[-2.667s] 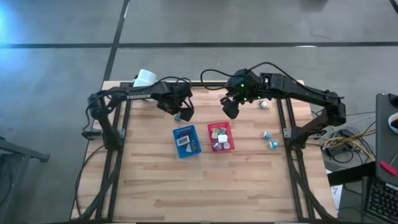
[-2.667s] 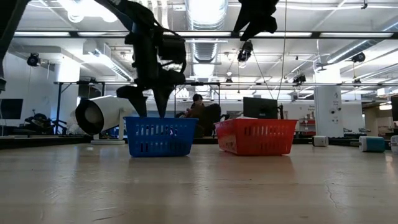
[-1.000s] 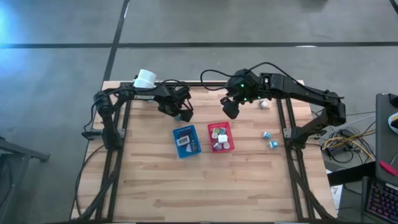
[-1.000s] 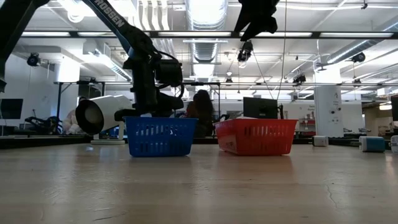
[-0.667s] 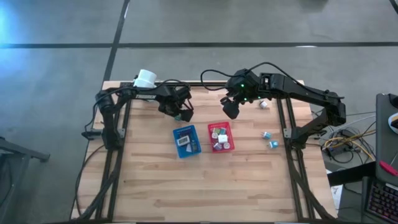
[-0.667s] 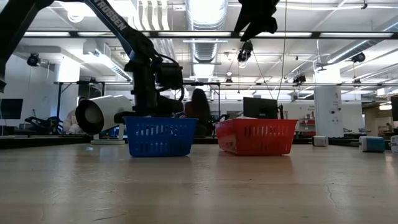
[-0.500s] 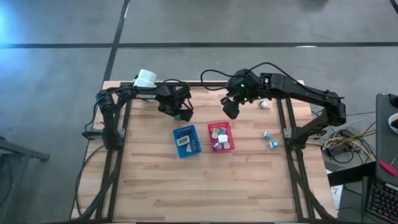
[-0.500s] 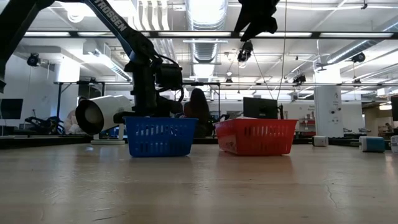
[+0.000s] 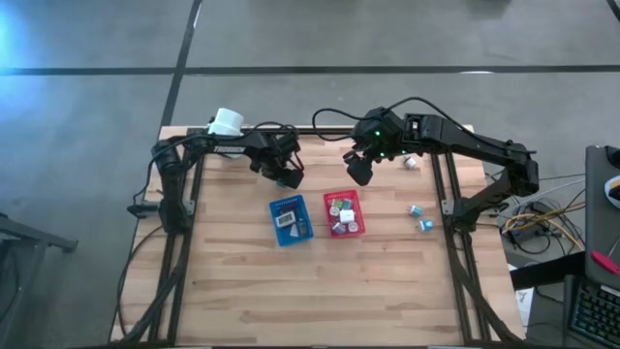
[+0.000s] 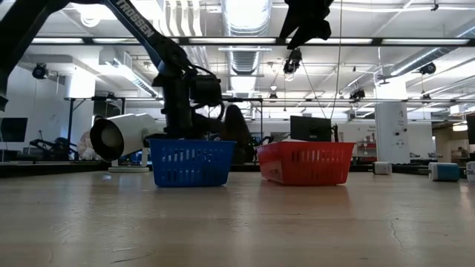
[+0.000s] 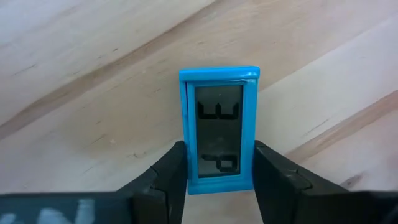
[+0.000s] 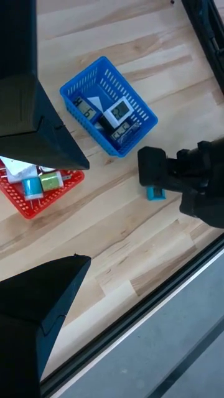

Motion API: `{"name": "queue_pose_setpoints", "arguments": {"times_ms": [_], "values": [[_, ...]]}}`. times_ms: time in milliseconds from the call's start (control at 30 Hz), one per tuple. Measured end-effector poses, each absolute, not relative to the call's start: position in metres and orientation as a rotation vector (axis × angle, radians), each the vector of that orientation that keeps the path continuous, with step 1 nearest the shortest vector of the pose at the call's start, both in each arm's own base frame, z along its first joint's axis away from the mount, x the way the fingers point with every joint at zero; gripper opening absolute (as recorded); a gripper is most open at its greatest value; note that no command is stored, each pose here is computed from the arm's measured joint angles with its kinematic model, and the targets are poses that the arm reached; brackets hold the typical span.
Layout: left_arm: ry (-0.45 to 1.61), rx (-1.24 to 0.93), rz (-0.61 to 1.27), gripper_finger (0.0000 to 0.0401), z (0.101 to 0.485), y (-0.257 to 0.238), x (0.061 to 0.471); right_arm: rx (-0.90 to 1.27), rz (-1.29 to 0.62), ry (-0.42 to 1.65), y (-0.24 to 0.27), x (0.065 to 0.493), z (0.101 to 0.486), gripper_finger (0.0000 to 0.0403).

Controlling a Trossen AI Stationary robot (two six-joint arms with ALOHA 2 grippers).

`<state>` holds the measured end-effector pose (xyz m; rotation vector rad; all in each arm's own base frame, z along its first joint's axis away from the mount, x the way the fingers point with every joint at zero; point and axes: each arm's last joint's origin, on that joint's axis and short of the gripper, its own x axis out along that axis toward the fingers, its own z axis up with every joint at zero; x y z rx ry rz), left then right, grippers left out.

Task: Pick & Place Office items
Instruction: Put the light blue digital clock into the blue bin

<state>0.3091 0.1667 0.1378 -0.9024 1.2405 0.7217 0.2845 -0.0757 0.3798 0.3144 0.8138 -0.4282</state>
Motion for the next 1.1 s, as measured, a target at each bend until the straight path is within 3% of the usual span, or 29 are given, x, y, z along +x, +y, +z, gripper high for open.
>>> {"name": "queue_pose_setpoints", "arguments": {"times_ms": [333, 633, 900, 1100], "values": [[1.197, -0.916, 0.643, 0.0144, 0.168, 0.167, 0.313, 0.314, -0.429, 0.814, -0.076, 0.284, 0.380, 0.0231], [1.137, -0.840, 0.602, 0.0144, 0.237, 0.159, 0.310, 0.314, -0.430, 0.814, -0.076, 0.284, 0.380, 0.0231], [1.064, -0.815, 0.548, 0.0144, 0.287, 0.122, 0.306, 0.314, -0.431, 0.814, -0.076, 0.284, 0.380, 0.0231], [1.056, -0.833, 0.473, 0.0144, 0.301, 0.086, 0.308, 0.313, -0.430, 0.814, -0.076, 0.284, 0.380, 0.0231]]}}
